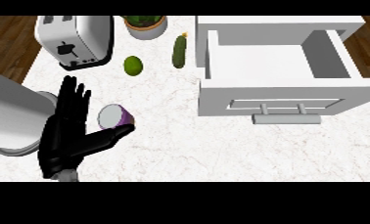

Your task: Pick up the can, place it into the drawer and close the drawer

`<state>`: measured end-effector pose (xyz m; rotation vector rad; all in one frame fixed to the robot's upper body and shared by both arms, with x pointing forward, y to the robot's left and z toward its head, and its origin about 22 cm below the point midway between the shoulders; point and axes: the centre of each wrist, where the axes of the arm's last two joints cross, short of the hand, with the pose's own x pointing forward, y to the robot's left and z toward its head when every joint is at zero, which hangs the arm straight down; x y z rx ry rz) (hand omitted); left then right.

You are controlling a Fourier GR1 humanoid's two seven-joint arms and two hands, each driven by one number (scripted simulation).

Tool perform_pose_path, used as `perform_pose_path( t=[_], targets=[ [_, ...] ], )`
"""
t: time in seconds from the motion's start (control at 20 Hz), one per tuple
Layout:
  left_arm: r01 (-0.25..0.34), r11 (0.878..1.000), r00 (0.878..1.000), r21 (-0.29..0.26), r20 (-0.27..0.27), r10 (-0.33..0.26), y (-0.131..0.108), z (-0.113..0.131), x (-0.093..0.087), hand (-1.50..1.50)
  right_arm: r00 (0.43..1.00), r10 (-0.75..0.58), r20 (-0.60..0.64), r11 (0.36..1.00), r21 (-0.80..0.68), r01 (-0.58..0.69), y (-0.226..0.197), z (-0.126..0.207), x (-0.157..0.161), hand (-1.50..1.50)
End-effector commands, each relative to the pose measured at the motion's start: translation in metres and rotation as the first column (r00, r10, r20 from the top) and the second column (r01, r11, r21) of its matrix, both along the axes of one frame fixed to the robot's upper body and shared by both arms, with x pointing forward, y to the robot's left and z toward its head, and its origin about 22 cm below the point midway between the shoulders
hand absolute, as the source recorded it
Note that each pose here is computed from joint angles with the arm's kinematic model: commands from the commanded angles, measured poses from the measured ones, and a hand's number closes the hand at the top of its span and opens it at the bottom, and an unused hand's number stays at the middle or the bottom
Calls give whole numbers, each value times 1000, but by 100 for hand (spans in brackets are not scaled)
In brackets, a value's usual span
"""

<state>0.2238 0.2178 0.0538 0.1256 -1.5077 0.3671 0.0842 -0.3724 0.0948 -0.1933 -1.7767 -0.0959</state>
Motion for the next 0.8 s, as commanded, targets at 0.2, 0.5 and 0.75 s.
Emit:
perform_pose_path(
  t=[0.2,0.5,0.75],
  targets=[
    [-55,998,998,22,-43,56,4,-63,10,-150,1000,-2,-25,1000,-4,2,-9,1,0,-150],
    [-106,994,994,34,-26,107,29,-74,1,-150,1000,-6,2,1000,-16,6,13,-4,-10,-150],
    [-138,990,988,30,-61,140,46,-123,-4,-150,1000,6,-3,1000,-2,-6,5,11,-17,-150]
  ],
)
